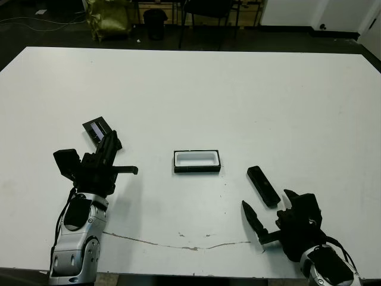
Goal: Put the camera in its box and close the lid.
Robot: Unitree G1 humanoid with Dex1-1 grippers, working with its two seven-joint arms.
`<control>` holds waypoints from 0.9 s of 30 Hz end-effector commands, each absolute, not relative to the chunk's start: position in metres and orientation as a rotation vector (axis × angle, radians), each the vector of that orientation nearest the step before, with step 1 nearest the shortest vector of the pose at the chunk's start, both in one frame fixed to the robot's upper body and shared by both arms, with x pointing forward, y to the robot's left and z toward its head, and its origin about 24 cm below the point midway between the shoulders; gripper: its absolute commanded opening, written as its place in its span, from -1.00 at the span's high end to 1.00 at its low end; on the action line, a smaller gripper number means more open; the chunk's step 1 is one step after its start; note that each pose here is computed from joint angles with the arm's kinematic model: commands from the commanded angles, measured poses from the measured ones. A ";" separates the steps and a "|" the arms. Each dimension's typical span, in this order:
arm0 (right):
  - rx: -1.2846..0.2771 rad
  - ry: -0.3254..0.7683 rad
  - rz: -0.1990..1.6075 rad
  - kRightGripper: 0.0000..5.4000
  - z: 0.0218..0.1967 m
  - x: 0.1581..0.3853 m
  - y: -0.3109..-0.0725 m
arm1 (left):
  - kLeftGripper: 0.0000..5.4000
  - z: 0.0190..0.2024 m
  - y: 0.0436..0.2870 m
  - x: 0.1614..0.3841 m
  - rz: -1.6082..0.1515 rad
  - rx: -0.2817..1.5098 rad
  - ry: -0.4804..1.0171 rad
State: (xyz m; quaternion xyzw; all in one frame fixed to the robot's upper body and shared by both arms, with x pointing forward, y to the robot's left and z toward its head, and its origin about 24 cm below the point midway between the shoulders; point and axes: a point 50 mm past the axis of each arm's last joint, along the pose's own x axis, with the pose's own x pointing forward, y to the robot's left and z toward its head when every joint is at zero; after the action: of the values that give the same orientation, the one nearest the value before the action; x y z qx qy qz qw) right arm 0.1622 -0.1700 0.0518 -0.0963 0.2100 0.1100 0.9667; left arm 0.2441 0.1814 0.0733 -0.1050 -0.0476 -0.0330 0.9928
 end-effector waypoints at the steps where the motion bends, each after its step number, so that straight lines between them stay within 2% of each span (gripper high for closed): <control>1: -0.227 0.515 0.182 -0.45 0.040 0.155 -0.178 | 1.00 0.069 0.183 0.242 -0.051 -0.208 -0.061; 6: -0.254 0.523 0.165 -0.04 0.042 0.155 -0.178 | 1.00 0.069 0.183 0.242 -0.060 -0.201 -0.067; 17: -0.142 0.525 0.077 0.83 0.040 0.153 -0.175 | 1.00 0.069 0.183 0.242 -0.057 -0.191 -0.068; 27: -0.158 0.509 0.075 0.90 0.042 0.151 -0.177 | 1.00 0.068 0.184 0.242 -0.056 -0.198 -0.059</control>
State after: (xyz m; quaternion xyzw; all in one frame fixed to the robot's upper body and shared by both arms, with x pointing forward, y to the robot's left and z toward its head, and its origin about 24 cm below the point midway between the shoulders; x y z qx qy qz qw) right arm 0.1605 -0.1721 0.0527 -0.0753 0.2118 0.0474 0.9733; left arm 0.2438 0.1804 0.0738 -0.1045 -0.0481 -0.0344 0.9928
